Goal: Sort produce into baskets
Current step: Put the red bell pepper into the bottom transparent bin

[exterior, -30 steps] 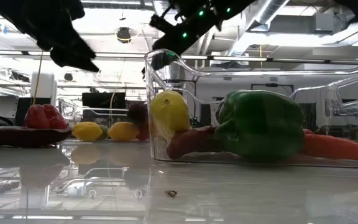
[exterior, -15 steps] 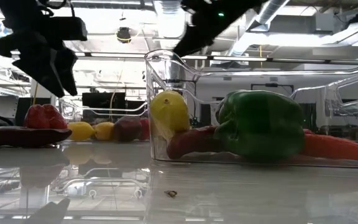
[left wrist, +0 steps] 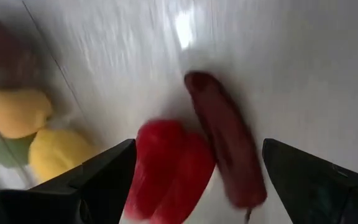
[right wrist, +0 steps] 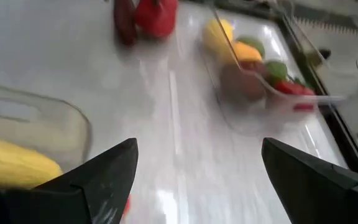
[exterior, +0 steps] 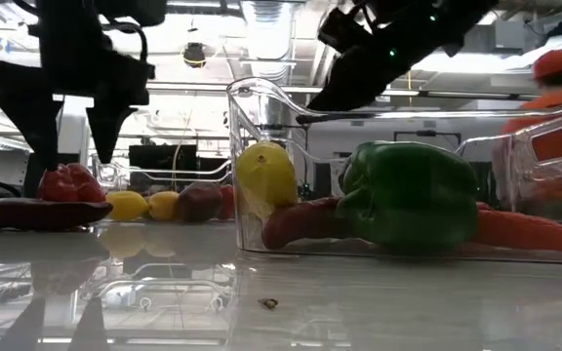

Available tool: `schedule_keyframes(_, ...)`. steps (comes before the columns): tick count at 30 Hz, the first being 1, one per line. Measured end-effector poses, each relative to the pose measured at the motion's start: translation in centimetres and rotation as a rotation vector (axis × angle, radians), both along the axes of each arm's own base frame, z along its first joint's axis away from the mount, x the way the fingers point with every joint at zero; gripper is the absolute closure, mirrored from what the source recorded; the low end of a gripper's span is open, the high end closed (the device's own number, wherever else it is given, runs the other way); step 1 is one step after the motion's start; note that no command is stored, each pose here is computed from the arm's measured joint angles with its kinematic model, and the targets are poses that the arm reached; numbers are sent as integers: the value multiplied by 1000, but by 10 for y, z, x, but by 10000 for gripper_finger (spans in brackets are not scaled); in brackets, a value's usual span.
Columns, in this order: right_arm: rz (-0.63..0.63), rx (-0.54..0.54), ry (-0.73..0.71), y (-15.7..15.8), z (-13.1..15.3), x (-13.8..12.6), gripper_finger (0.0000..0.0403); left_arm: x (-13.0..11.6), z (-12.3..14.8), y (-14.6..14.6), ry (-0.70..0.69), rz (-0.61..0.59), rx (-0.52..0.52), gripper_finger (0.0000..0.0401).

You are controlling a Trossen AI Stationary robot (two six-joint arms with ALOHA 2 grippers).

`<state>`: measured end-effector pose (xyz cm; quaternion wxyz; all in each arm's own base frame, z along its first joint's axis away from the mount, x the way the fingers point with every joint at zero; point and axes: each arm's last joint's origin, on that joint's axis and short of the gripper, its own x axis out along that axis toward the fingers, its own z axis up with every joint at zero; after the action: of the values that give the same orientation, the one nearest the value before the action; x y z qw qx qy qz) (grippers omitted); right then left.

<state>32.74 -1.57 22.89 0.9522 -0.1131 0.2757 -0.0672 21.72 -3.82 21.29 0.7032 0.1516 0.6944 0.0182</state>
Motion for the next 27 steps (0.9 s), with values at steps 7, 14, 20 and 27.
schedule_keyframes(7,19,2,-55,7,-8,-3,35,13,-6,1,254,-136,77,66)
schedule_keyframes(14,15,9,-68,6,-7,-2,35,15,-25,12,469,-126,103,66)
schedule_keyframes(20,17,15,-68,7,-7,-2,35,21,-41,12,556,-221,116,66)
schedule_keyframes(27,16,15,-67,7,-7,-2,35,25,-54,14,606,-241,107,83)
